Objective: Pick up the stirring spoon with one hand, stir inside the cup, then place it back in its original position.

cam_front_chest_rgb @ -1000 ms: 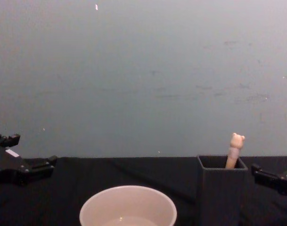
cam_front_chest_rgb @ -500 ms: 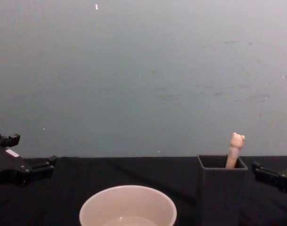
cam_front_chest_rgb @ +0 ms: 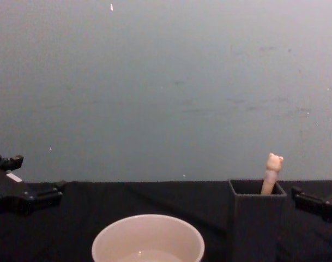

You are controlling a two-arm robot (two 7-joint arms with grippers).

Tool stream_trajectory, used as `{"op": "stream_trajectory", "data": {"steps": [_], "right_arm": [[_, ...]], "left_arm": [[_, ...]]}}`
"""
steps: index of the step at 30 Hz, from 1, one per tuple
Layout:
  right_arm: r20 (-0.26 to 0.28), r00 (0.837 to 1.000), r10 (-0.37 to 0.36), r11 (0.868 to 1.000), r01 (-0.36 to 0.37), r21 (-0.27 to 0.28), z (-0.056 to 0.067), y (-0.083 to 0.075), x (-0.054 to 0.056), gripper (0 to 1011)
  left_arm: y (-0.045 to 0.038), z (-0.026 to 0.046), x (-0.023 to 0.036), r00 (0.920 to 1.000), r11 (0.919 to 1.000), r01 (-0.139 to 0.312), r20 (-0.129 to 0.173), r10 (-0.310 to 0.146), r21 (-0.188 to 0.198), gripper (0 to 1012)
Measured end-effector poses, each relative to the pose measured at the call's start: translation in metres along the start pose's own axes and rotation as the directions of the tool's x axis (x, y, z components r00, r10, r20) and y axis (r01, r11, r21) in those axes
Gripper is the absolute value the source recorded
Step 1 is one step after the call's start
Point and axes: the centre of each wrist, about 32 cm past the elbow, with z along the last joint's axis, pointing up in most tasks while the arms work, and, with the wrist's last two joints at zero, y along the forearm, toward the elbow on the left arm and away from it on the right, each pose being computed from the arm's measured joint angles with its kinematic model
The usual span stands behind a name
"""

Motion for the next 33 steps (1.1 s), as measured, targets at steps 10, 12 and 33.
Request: {"op": "stream_trajectory", "data": {"steps": [10, 12, 33], "right_arm": [[0.000, 1.000, 0.000, 1.000, 0.000, 0.000, 0.0001, 0.0000, 0.0000, 1002], [0.000, 1.000, 0.000, 1.000, 0.000, 0.000, 0.0001, 0.0000, 0.0000, 1002], [0.000, 1.000, 0.000, 1.000, 0.000, 0.000, 0.0001, 0.0000, -0.0001, 1002]], "left_arm": [[0.0000, 0.0000, 0.0000, 1.0000, 1.0000, 0.000, 0.000, 0.000, 0.000, 1001], [0.0000, 0.0000, 0.0000, 1.0000, 1.0000, 0.000, 0.000, 0.000, 0.000, 1001], [0.0000, 0.0000, 0.0000, 1.0000, 1.0000, 0.000, 0.000, 0.000, 0.000, 1001]]}}
